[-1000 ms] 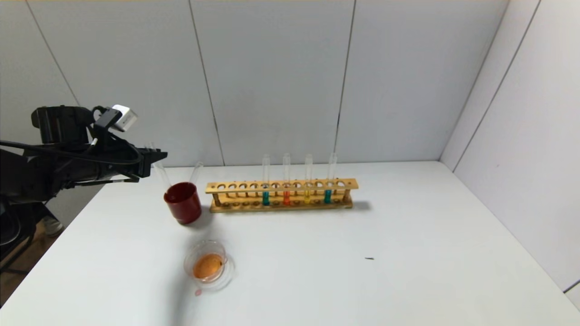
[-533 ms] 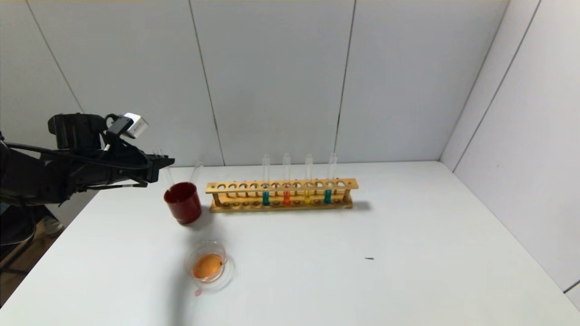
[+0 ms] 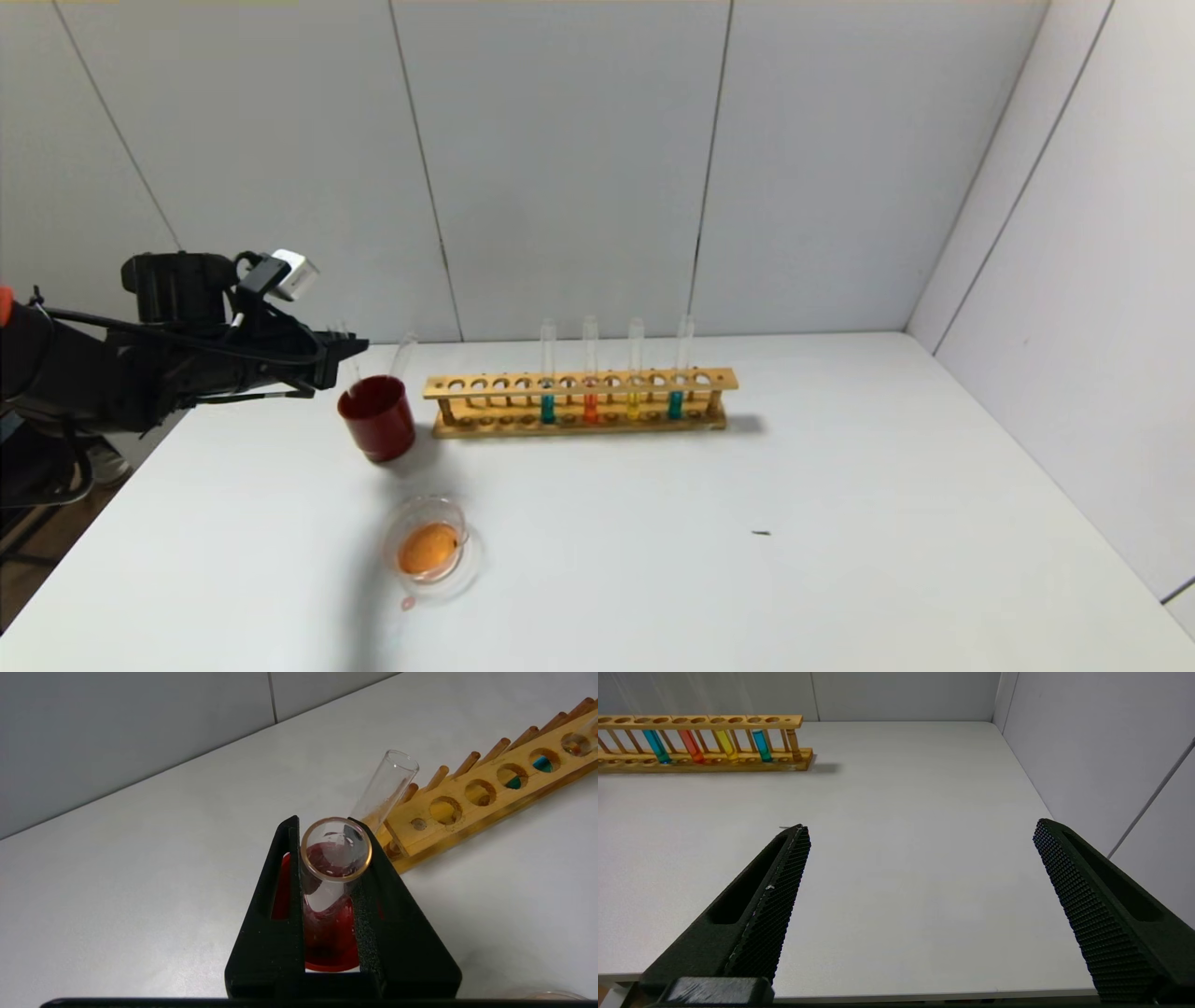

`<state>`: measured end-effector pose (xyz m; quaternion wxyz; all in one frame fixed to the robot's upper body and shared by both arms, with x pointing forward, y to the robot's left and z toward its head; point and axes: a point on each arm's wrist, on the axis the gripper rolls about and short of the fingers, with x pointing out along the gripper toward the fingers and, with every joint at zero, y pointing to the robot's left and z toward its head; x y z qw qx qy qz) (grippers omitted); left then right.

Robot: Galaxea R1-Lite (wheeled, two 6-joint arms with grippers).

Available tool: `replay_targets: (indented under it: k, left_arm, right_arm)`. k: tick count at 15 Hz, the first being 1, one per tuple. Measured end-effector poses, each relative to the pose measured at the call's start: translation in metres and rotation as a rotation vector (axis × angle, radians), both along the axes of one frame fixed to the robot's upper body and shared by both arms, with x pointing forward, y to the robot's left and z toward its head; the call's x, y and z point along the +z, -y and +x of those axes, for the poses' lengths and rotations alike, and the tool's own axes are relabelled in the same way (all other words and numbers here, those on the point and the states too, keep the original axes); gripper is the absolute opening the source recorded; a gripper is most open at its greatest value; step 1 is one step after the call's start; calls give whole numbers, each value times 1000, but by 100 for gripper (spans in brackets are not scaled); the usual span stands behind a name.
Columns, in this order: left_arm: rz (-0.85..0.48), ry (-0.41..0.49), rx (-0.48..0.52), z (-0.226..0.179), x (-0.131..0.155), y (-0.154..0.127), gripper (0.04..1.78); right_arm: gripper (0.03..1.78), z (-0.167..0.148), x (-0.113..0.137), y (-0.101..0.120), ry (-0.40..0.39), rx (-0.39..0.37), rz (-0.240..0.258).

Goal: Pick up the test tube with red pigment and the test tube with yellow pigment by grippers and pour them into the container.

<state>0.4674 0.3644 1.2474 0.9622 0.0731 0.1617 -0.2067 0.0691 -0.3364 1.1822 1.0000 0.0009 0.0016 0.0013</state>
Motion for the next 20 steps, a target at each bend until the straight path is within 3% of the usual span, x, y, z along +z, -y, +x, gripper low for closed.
replay_targets:
  k: [6, 9, 12, 15, 17, 20]
  left_arm:
    - [7, -10, -8, -1, -10, 0, 41]
    - [11, 35, -7, 4, -10, 0, 72]
    - [12, 45, -16, 6, -14, 4, 124]
    - [12, 44, -18, 6, -15, 5, 160]
    - [14, 73, -17, 6, -10, 5, 172]
    - [18, 121, -16, 2, 2, 5, 175]
  right_arm:
    - [175, 0, 0, 0, 0, 0, 0]
    - [175, 0, 0, 0, 0, 0, 0]
    - [175, 0, 0, 0, 0, 0, 0]
    - [175, 0, 0, 0, 0, 0, 0]
    - [175, 0, 0, 0, 0, 0, 0]
    - [175, 0, 0, 0, 0, 0, 0]
